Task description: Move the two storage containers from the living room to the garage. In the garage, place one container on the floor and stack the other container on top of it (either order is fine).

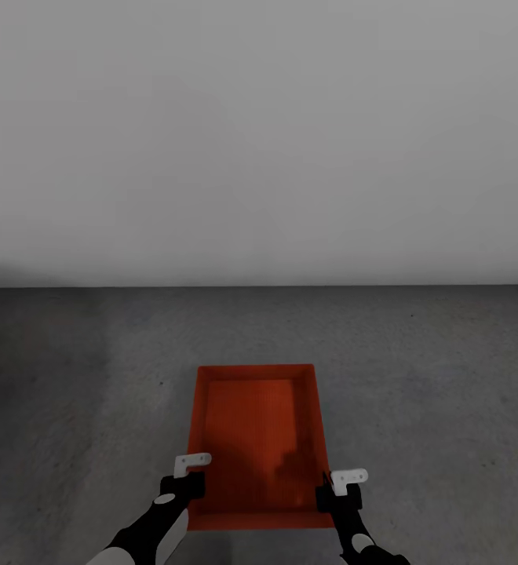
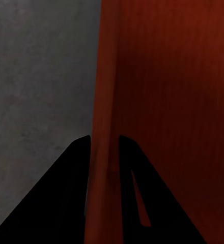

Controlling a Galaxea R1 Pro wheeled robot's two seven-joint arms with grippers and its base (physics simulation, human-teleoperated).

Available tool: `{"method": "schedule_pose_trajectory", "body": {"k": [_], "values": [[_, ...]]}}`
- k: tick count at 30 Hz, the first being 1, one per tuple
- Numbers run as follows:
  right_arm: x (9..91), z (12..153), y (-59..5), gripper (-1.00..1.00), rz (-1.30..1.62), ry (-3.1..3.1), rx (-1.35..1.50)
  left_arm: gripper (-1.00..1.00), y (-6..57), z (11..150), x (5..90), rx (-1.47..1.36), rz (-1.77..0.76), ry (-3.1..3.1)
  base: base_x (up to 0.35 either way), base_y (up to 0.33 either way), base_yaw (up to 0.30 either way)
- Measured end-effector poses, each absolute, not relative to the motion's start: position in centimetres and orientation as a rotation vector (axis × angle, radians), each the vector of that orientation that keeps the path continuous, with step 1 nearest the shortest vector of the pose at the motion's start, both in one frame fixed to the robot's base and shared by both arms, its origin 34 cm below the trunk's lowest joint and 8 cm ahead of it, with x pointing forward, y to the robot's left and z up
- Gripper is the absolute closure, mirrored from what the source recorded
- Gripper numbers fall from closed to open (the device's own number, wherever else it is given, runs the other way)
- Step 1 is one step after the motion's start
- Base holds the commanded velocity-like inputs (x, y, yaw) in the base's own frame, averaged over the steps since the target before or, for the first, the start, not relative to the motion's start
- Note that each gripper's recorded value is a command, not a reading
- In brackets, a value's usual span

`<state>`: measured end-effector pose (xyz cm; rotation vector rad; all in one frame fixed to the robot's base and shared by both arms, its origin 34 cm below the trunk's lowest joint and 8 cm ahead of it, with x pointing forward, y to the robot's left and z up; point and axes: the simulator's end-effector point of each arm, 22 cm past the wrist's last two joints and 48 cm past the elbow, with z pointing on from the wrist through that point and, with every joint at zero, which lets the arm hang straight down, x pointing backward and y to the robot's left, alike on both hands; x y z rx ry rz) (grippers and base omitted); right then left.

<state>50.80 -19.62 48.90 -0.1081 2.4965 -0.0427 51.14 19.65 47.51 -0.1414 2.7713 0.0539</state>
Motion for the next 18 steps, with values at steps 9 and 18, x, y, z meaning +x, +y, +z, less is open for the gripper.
{"method": "schedule_pose_trajectory", "body": {"k": [9, 18], "values": [[50.9, 47.7, -19.6, 1.00, -0.043, 2.496, -0.106, 1.00, 19.7, 46.3, 51.3, -0.140, 0.054, 2.770, 0.000, 0.000, 0.000], [50.8, 47.2, -19.6, 1.00, -0.042, 2.497, -0.107, 1.00, 19.6, 45.9, 51.2, -0.140, 0.054, 2.771, 0.000, 0.000, 0.000]]}}
